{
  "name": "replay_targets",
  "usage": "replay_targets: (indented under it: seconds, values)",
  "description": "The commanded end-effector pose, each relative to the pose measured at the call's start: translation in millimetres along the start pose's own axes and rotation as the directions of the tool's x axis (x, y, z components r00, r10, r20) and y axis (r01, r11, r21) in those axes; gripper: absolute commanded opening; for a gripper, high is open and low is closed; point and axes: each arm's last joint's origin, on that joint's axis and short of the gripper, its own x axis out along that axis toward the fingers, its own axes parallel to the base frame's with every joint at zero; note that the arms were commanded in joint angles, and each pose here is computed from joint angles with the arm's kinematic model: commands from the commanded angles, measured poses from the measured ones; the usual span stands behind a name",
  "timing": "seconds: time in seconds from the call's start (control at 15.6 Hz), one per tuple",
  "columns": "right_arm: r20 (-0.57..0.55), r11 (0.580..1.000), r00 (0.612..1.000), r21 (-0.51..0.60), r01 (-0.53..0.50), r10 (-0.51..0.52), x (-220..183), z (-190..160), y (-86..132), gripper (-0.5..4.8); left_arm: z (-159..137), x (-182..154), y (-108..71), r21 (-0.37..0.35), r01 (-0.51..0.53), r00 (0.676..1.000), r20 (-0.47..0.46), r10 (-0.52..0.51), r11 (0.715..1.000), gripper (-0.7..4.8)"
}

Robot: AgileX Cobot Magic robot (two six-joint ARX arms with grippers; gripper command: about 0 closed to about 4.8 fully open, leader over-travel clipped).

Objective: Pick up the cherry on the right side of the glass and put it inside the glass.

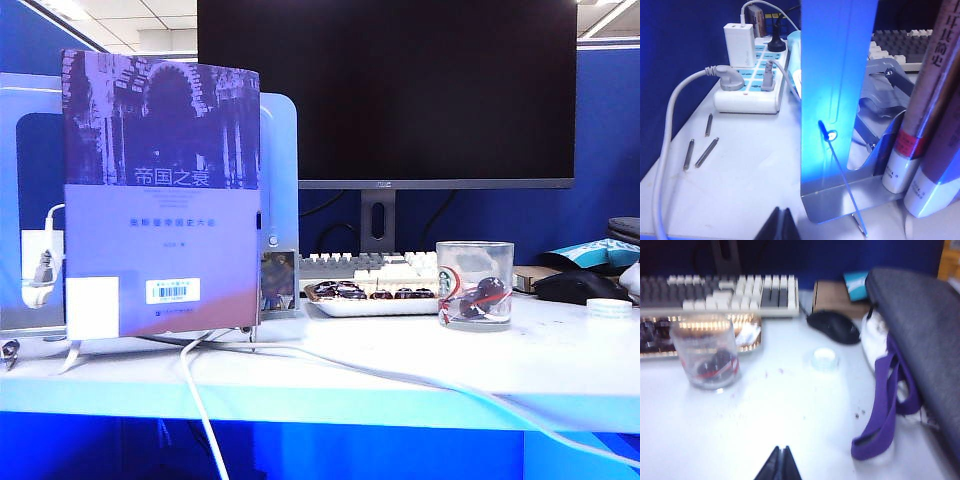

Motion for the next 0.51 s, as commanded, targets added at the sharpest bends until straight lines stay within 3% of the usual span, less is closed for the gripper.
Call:
replay_targets:
  seconds: [0.06, 0.32, 0.51]
  values:
    - [-0.004, 1.000, 1.000, 0.004, 0.002, -0.002, 3, -5, 0, -0.01, -1, 0, 0.0, 0.004, 0.003, 1.000, -0.009, -0.003, 1.000, -0.05]
    - [-0.088, 1.000, 0.996, 0.016, 0.018, -0.017, 9, -26, -1, -0.01, -1, 0, 0.0, 0.004, 0.003, 1.000, -0.009, -0.003, 1.000, -0.05]
    - [-0.084, 0.999, 0.995, 0.022, 0.047, -0.045, 9, -26, -4, -0.01, -1, 0, 0.0, 0.004, 0.003, 1.000, -0.009, -0.003, 1.000, -0.05]
